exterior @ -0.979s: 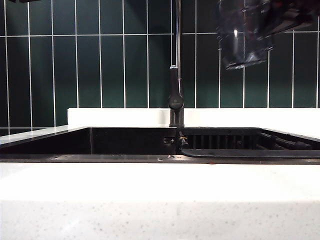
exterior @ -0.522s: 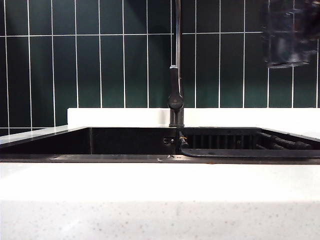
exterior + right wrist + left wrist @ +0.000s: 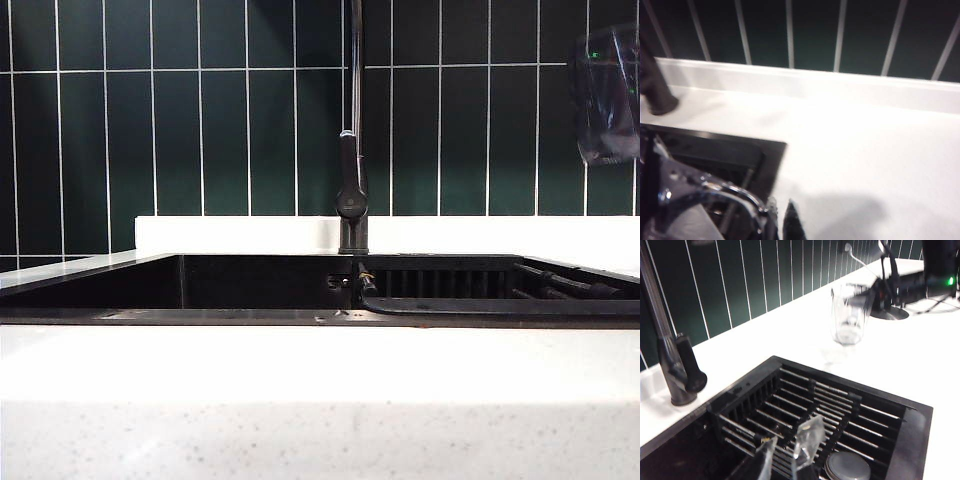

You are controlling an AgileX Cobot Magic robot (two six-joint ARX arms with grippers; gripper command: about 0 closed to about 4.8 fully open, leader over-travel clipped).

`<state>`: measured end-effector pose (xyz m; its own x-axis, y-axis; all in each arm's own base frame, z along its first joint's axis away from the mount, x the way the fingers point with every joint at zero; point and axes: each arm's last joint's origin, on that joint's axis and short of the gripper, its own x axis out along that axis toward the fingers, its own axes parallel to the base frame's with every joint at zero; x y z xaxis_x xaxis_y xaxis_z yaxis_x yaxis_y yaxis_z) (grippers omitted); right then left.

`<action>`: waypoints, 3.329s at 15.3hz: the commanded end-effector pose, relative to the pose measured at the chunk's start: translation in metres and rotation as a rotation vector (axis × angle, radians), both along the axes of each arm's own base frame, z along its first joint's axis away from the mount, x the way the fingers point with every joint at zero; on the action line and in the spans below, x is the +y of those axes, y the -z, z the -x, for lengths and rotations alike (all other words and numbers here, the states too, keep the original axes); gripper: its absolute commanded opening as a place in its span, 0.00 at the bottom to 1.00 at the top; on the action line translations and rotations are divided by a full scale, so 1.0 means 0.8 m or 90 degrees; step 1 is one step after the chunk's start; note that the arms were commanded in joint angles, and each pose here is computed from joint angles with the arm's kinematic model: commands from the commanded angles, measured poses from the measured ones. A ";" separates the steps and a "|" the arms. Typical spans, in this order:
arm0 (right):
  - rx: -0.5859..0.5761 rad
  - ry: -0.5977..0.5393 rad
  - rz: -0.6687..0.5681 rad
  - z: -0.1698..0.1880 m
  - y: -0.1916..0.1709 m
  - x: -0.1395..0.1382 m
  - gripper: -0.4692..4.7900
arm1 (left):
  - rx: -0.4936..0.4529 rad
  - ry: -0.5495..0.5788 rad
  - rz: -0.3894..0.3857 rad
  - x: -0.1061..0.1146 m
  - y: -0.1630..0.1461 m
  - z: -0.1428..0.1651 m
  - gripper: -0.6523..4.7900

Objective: Pick up the mug next to the sink, go to the faucet to get some water, pour the water into the sink, and finally put the mug back to its place.

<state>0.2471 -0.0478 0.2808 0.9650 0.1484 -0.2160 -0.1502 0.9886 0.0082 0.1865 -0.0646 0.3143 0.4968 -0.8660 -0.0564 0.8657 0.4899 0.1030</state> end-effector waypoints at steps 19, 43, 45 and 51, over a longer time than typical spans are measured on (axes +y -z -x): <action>-0.063 0.115 0.010 -0.049 0.077 -0.018 0.09 | -0.017 0.001 0.004 0.000 -0.004 0.000 0.24; -0.038 0.008 -0.082 -0.054 0.108 -0.052 0.09 | -0.024 0.004 0.009 0.000 -0.005 0.001 0.24; -0.021 0.008 -0.076 -0.054 0.112 -0.052 0.09 | -0.024 0.007 0.009 0.000 -0.005 0.001 0.24; -0.010 0.007 -0.069 -0.053 0.114 -0.052 0.09 | -0.024 0.006 0.009 0.000 -0.005 0.001 0.24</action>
